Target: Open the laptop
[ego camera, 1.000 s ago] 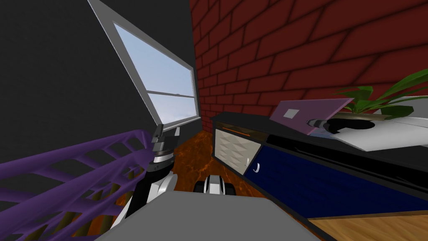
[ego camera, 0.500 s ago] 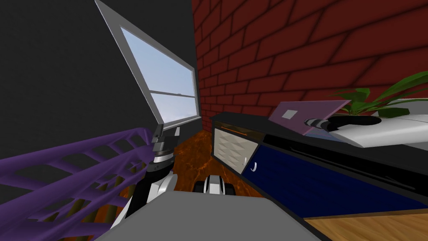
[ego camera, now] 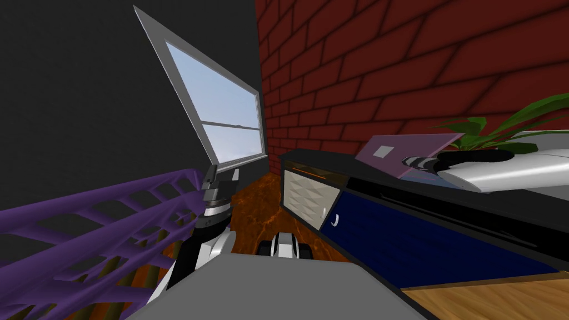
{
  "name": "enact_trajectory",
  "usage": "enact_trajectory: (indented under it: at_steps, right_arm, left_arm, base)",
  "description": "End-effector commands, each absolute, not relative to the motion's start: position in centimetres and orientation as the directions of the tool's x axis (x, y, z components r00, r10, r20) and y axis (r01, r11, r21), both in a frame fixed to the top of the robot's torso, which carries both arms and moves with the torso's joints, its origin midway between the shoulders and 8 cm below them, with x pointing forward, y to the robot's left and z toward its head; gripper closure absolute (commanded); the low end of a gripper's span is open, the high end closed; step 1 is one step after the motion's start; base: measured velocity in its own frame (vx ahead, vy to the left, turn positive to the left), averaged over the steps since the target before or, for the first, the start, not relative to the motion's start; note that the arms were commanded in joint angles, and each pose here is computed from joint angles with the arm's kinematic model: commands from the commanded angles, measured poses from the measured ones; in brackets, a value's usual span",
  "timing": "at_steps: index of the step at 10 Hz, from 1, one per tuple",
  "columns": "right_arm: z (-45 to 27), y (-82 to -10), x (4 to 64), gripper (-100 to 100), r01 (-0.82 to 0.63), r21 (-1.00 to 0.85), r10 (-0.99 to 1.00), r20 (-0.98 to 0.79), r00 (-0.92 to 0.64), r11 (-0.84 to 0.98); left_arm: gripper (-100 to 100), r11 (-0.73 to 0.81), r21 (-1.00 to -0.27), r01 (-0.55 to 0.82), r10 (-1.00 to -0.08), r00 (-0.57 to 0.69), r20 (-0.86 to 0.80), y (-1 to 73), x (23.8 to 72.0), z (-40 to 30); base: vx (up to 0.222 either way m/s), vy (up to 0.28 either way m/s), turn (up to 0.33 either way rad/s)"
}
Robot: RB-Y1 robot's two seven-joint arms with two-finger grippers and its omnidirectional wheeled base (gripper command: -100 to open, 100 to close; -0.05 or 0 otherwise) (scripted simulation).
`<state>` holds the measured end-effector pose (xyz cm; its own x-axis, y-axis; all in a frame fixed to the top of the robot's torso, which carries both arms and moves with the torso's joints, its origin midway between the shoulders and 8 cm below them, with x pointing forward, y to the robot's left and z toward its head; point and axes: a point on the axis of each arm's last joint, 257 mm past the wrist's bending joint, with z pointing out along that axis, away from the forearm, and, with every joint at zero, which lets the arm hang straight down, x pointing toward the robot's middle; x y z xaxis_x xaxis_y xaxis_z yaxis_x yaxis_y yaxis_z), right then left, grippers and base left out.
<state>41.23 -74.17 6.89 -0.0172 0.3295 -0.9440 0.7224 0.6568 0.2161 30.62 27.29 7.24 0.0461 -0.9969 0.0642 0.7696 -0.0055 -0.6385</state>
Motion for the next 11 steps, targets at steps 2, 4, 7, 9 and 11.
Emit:
enact_trajectory:
  at_steps: [2, 4, 7, 9, 11]
  right_arm:
    - [3.9, -74.1, 40.8, 100, 0.726, 0.349, 0.474, -0.88, 0.036, 0.592]
    - [2.7, -73.9, 40.8, 100, 0.723, 0.412, 0.539, -0.84, 0.065, 0.555]
    - [2.7, -73.9, 40.8, 100, 0.723, 0.412, 0.539, -0.84, 0.065, 0.555]
    - [1.5, -73.6, 40.7, 100, 0.717, 0.472, 0.601, -0.794, 0.092, 0.514]
    - [3.1, -73.3, 41.4, 100, 0.696, 0.488, 0.593, -0.798, 0.109, 0.528]
  left_arm:
    - [0, -0.006, -0.639, 0.77, -0.997, 0.046, 0.064, 27.3, 30.6, 7.2]
    - [0, -0.006, -0.639, 0.77, -0.997, 0.046, 0.064, 27.3, 30.6, 7.2]
    - [0, -0.006, -0.639, 0.77, -0.997, 0.046, 0.064, 27.3, 30.6, 7.2]
    - [0, -0.006, -0.639, 0.77, -0.997, 0.046, 0.064, 27.3, 30.6, 7.2]
    - [0, -0.006, -0.639, 0.77, -0.997, 0.046, 0.064, 27.3, 30.6, 7.2]
  base:
    - [-0.04, -0.056, 0.05]
    - [-0.036, -0.041, 0.034]
    - [-0.014, -0.007, 0.004]
    - [-0.014, -0.015, 0.019]
    - [-0.038, -0.039, 0.038]
